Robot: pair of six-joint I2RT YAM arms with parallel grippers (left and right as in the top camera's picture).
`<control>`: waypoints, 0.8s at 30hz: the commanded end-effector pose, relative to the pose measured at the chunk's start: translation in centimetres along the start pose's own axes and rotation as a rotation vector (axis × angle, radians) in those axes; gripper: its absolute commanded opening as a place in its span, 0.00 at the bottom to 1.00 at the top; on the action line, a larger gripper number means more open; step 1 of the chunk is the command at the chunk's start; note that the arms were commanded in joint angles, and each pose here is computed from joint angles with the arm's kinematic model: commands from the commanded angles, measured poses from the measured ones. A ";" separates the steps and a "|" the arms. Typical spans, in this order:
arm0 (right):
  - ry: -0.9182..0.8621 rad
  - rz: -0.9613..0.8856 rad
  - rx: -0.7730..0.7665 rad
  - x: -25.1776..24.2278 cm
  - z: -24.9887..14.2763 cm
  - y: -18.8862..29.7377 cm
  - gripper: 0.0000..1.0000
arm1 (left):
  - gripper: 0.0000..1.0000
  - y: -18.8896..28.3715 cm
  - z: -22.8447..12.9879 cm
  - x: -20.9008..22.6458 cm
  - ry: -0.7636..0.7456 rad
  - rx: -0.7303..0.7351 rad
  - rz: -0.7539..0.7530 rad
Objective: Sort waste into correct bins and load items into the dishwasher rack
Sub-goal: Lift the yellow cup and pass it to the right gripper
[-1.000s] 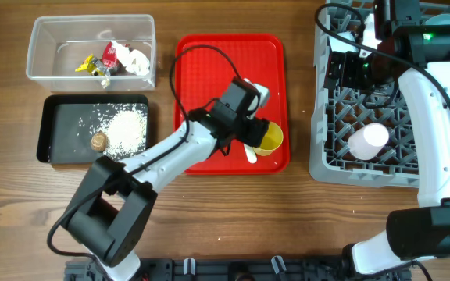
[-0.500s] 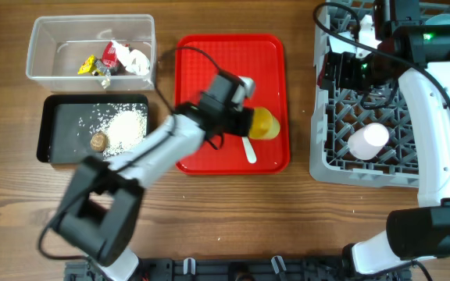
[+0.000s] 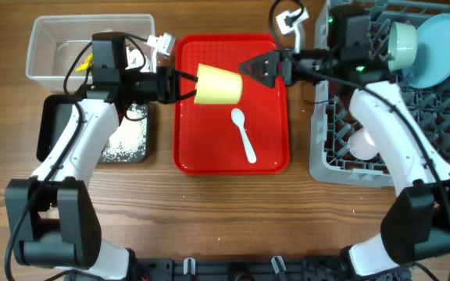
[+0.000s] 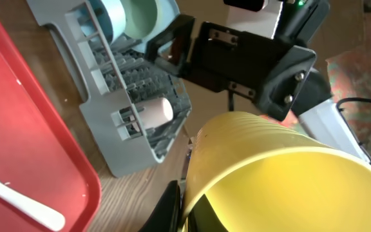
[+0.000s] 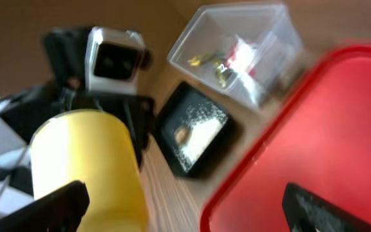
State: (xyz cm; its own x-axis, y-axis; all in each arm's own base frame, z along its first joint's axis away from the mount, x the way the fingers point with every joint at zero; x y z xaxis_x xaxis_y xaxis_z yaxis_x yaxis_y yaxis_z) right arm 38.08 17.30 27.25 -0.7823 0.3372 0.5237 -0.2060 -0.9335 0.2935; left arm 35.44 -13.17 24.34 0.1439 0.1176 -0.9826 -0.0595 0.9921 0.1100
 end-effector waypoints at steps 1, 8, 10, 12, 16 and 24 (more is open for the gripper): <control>-0.063 0.129 0.008 1.8 -0.7 -1.7 0.99 | 0.04 -0.1 -0.2 -1.1 -0.023 0.028 -0.033; -0.022 0.220 -0.004 3.7 0.1 -2.8 0.99 | 0.04 -0.1 0.5 -0.6 -0.055 -0.024 0.020; -0.026 0.221 -0.003 3.7 0.1 -2.8 0.99 | 0.04 0.0 0.9 -0.3 -0.043 -0.053 0.051; -0.029 0.221 -0.003 3.7 0.1 -2.8 0.99 | 0.04 0.1 1.4 -0.1 -0.010 -0.090 0.078; -0.015 0.220 -0.007 3.9 0.3 -3.2 0.99 | 0.04 0.1 3.0 -2.0 -0.021 -0.129 0.027; 0.025 0.211 -0.026 4.1 0.7 -3.6 0.85 | 0.04 -1.0 2.2 -3.1 -0.037 -0.051 -0.026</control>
State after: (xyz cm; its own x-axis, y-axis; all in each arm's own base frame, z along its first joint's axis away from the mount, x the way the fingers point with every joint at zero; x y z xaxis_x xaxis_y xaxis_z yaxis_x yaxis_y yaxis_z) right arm 36.31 21.59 29.22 -0.8194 0.1397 0.5560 -0.0605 -0.9855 0.1585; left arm 37.95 -13.34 26.70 0.1681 0.1190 -0.9786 -0.1591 0.9829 0.0922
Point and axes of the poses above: each gripper's point midway between its finger pads, its own y axis back along the fingers, its own x axis along the line the jaws close on, z = x × y, the point moved 6 cm from there along y, back along the fingers, and after that the axes turned 15 degrees about y, right-handed, at the moved point
